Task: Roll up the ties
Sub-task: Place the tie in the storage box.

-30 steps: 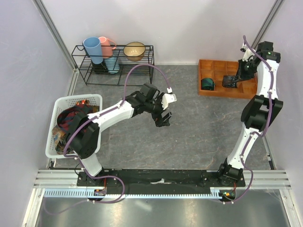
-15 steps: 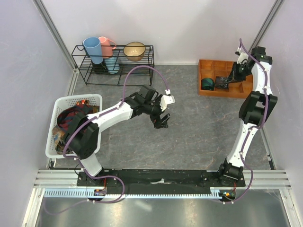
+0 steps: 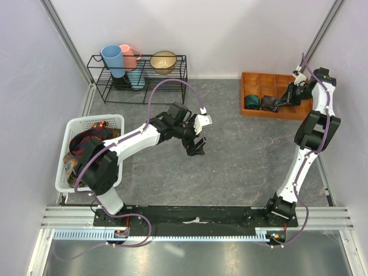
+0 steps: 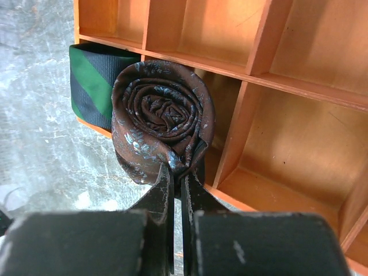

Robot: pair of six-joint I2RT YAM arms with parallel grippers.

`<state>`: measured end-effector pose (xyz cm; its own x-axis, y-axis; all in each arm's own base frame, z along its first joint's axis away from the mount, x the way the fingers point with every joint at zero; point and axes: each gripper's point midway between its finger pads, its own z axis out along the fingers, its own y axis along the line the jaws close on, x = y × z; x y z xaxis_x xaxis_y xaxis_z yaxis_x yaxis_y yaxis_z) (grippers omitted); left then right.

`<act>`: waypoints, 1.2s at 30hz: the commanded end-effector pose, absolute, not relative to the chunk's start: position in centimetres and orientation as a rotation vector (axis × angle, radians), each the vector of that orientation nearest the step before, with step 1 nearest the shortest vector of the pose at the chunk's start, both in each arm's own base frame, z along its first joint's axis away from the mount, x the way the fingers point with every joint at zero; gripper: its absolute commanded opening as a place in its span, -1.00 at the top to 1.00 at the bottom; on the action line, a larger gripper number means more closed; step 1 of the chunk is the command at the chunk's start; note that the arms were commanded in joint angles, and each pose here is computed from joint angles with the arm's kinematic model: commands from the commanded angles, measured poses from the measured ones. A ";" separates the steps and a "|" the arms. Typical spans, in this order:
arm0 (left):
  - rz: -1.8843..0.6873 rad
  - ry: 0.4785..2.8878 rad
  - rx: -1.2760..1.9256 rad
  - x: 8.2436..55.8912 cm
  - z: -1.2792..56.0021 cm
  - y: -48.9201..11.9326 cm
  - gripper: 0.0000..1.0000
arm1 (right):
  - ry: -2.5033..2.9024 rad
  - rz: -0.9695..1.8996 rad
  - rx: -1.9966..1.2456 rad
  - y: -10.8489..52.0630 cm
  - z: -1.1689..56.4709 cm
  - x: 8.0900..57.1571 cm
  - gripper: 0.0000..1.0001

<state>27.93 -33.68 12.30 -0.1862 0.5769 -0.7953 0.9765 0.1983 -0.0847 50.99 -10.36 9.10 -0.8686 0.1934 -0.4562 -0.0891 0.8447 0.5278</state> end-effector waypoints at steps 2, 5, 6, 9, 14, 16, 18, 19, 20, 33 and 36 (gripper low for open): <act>-0.882 1.846 1.412 27.4 14.0 -34.1 -0.99 | 2.488 0.833 0.074 -10.1 7.7 51.8 1.00; -0.884 1.853 1.409 27.4 14.1 -34.0 -0.99 | 2.492 0.828 0.082 -10.3 6.9 52.1 1.00; -0.883 1.849 1.410 27.5 14.2 -34.1 -0.99 | 2.489 0.823 0.084 -10.4 6.9 52.2 1.00; -0.885 1.854 1.413 27.4 14.1 -34.0 -0.99 | 2.490 0.809 0.094 -10.7 6.4 52.6 1.00; -0.895 1.860 1.414 27.3 13.9 -34.1 -0.99 | 2.492 0.778 0.096 -10.9 5.9 53.0 1.00; -0.898 1.862 1.412 27.3 14.0 -34.2 -0.99 | 2.496 0.761 0.087 -10.8 5.7 53.2 1.00; -0.900 1.860 1.412 27.4 14.0 -34.3 -0.99 | 2.499 0.743 0.071 -10.7 5.6 53.5 1.00; -0.899 1.859 1.414 27.5 14.0 -34.3 -0.99 | 2.500 0.738 0.057 -10.4 5.6 53.6 0.99; -0.902 1.863 1.414 27.4 14.0 -34.3 -0.99 | 2.502 0.726 0.046 -10.3 5.6 53.7 0.93; -0.910 1.858 1.419 27.4 14.0 -34.4 -0.99 | 2.446 0.562 0.055 -11.4 8.6 55.2 0.13; -0.912 1.857 1.419 27.3 14.0 -34.4 -0.99 | 2.434 0.529 0.054 -11.8 9.6 55.2 -0.01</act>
<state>27.10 -33.46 12.02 -0.2285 0.5838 -0.7791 0.9704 0.2010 -0.1340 53.66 -9.93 7.59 -0.8496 0.2087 -0.4843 -0.0768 0.8596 0.5052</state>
